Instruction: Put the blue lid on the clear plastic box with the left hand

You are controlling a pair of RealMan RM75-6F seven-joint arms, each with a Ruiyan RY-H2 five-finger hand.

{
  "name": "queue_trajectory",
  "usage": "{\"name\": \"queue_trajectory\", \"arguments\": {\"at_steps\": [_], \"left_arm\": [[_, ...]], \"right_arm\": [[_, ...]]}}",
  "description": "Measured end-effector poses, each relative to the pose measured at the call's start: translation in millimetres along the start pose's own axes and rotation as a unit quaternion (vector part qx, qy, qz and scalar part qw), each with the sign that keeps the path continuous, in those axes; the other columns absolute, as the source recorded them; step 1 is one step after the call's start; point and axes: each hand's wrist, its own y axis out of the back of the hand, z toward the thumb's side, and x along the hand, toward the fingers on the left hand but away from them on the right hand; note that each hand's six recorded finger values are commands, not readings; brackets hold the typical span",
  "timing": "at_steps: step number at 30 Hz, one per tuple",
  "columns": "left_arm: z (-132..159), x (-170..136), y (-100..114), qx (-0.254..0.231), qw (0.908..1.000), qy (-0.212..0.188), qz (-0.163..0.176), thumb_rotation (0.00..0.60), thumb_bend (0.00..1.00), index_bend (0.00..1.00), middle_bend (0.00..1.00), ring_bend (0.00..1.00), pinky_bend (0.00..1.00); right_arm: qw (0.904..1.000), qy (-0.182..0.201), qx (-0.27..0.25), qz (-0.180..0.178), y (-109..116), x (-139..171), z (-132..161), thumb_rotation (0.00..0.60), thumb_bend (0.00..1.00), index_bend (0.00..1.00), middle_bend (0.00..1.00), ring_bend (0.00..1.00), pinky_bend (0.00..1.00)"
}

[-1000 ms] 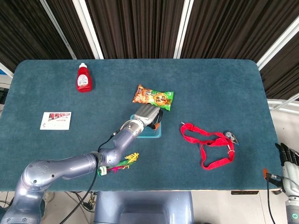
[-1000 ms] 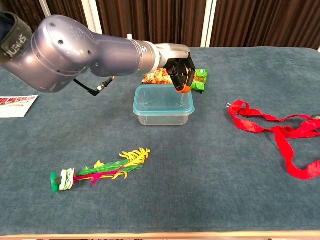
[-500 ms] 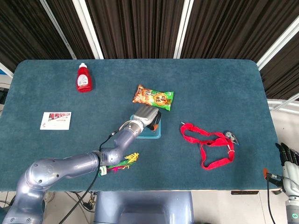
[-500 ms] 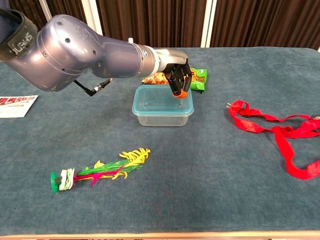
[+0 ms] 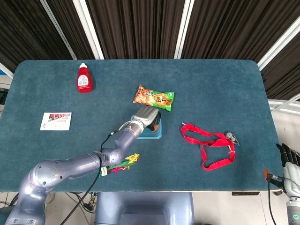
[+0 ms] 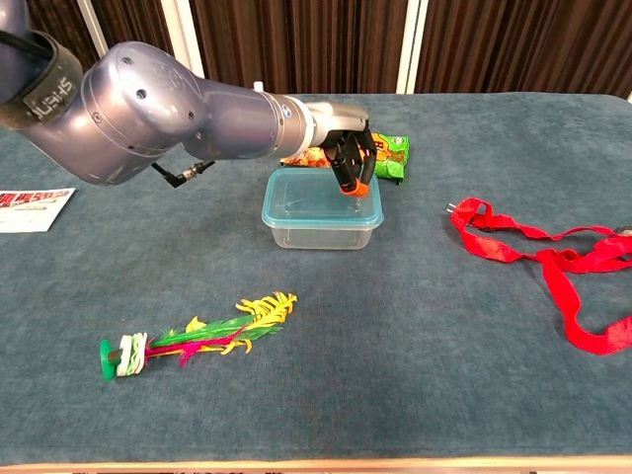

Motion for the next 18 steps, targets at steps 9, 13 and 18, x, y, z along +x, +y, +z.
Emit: {"name": "queue_trajectory", "arguments": {"at_steps": [9,13,18], "left_arm": [[-0.9,2.1,-4.8,0.0,1.0,0.001,-0.006,0.6,0.47,0.65,0.63,0.27,0.19],[-0.1,3.1,-5.9,-0.002,1.0,0.001,-0.006,0.6,0.47,0.65,0.63,0.27,0.19],[-1.7,3.8,-6.0,-0.004,1.0,0.003,-0.005,0.6,0.47,0.65,0.63,0.27,0.19]], "right_arm": [[1.0,0.0,-0.001,0.0,0.2,-0.1,0.0,0.6,0.39,0.08,0.04,0.02,0.0],[1.0,0.0,-0.001,-0.001,0.4,-0.1,0.1,0.6,0.39,0.08,0.04,0.02,0.0],[1.0,0.001,-0.001,-0.001,0.4,0.1,0.2,0.6,0.39,0.08,0.04,0.02,0.0]]}}
